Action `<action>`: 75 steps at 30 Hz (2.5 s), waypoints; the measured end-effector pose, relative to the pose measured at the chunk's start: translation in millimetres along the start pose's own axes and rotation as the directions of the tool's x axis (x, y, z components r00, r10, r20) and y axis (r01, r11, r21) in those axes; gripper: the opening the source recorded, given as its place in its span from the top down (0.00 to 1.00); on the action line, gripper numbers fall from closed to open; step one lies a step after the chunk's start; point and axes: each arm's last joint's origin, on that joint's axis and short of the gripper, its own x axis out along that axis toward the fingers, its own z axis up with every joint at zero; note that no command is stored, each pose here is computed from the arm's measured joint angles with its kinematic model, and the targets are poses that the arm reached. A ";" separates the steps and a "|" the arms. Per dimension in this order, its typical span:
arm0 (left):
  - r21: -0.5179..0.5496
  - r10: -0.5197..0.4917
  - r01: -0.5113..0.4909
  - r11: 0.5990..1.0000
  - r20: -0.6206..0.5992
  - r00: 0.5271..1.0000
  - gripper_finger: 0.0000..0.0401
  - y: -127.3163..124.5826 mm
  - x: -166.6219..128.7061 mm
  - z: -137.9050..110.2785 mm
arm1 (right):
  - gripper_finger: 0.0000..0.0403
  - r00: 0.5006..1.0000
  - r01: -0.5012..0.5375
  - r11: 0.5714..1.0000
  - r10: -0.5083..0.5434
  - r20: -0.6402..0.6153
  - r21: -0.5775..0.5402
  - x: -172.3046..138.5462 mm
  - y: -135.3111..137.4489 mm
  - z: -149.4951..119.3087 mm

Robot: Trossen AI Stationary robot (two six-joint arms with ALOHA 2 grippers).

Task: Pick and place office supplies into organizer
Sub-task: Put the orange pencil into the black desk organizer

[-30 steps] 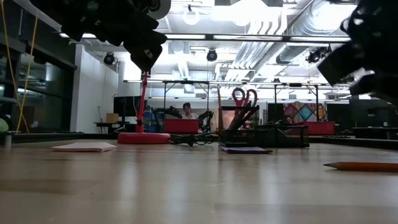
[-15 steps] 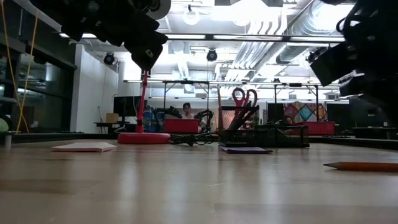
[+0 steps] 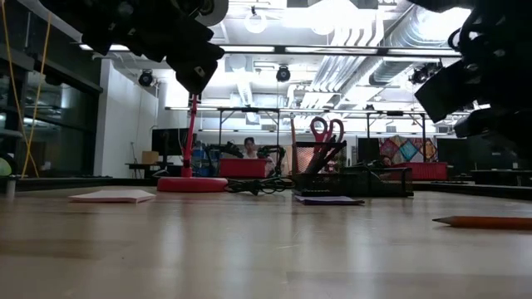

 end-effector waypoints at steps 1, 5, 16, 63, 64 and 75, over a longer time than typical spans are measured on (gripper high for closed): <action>0.003 0.001 -0.001 1.000 0.000 1.000 0.72 0.0 0.0 0.0 | 0.75 1.000 0.001 1.000 -0.001 -0.002 0.002 0.7 -0.7 0.8; 0.006 0.001 -0.001 1.000 0.000 1.000 0.72 0.0 0.0 0.0 | 0.75 1.000 0.010 1.000 -0.009 -0.019 0.017 7.5 -3.1 5.4; 0.005 0.005 -0.005 1.000 0.000 1.000 0.72 0.1 0.0 0.0 | 0.88 0.998 -0.051 0.998 0.050 -0.032 -0.027 11.3 -1.4 10.2; -0.016 -0.056 0.056 0.998 -0.055 0.997 0.72 -1.3 -0.1 -5.0 | 0.76 0.901 -0.394 0.872 0.306 0.306 0.289 -4.0 -50.0 88.2; -0.017 -0.062 0.061 0.998 -0.055 0.997 0.72 -1.4 -0.1 -5.0 | 0.76 0.904 -0.392 0.872 0.306 0.299 0.294 -4.7 -47.8 85.9; -0.005 -0.072 0.072 0.997 -0.054 0.996 0.72 -1.8 -0.2 -4.8 | 0.75 0.898 -0.350 0.853 0.189 0.397 0.387 -37.4 -48.2 68.4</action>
